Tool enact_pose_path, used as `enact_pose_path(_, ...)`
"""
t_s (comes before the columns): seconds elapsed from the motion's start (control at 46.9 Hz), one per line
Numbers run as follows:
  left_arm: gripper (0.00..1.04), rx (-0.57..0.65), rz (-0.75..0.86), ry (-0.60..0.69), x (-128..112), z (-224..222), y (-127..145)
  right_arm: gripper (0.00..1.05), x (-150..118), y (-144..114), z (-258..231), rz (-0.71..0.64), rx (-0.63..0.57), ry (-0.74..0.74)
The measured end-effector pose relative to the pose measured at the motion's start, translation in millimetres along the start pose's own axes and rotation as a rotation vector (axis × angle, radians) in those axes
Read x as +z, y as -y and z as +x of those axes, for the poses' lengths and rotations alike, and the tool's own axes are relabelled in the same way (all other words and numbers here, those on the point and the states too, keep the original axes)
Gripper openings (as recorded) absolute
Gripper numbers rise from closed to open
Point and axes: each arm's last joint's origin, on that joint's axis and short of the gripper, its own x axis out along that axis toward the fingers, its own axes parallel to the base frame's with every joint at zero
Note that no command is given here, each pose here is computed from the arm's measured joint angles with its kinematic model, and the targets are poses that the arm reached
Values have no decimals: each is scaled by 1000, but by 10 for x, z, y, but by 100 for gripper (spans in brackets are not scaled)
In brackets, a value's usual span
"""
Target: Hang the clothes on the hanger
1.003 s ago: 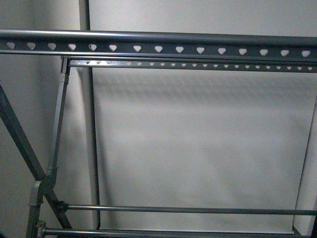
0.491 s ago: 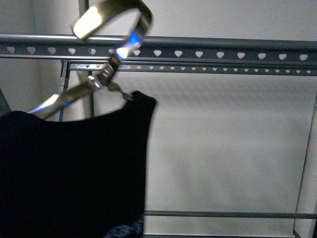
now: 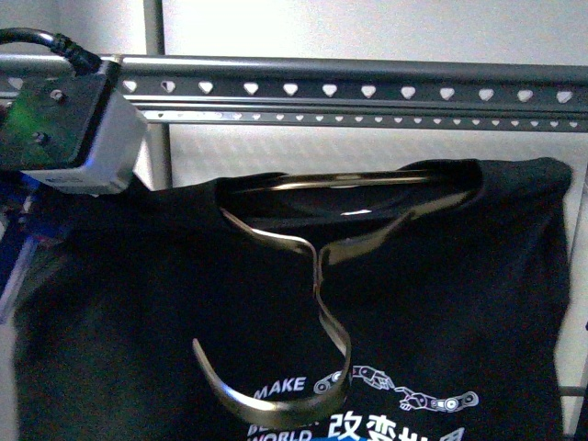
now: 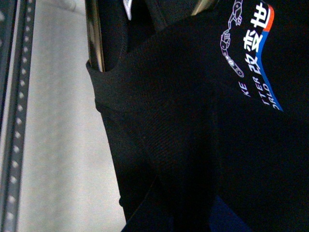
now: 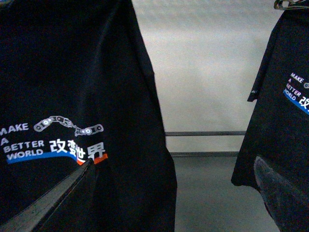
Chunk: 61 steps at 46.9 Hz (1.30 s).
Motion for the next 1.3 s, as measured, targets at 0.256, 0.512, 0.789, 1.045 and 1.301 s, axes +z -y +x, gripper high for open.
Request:
enact_pose_path(0.256,4,67,222,21,22,178,-76,97,0,0,0,0,0,0)
enact_pose_path(0.512,4,67,231,10,4,166,-72,97,37,23,36,126,214,-92)
enact_pose_path(0.789,4,67,232,13,4,170,-69,97,695,126,836,-692,690,102)
enact_pose_path(1.045,4,66,234,14,6,174,-69,97,874,-140,1393,-1478,742,363)
enact_pose_path(1.301,4,66,234,14,5,173,-69,84,838,-318,1965,-1567,704,313)
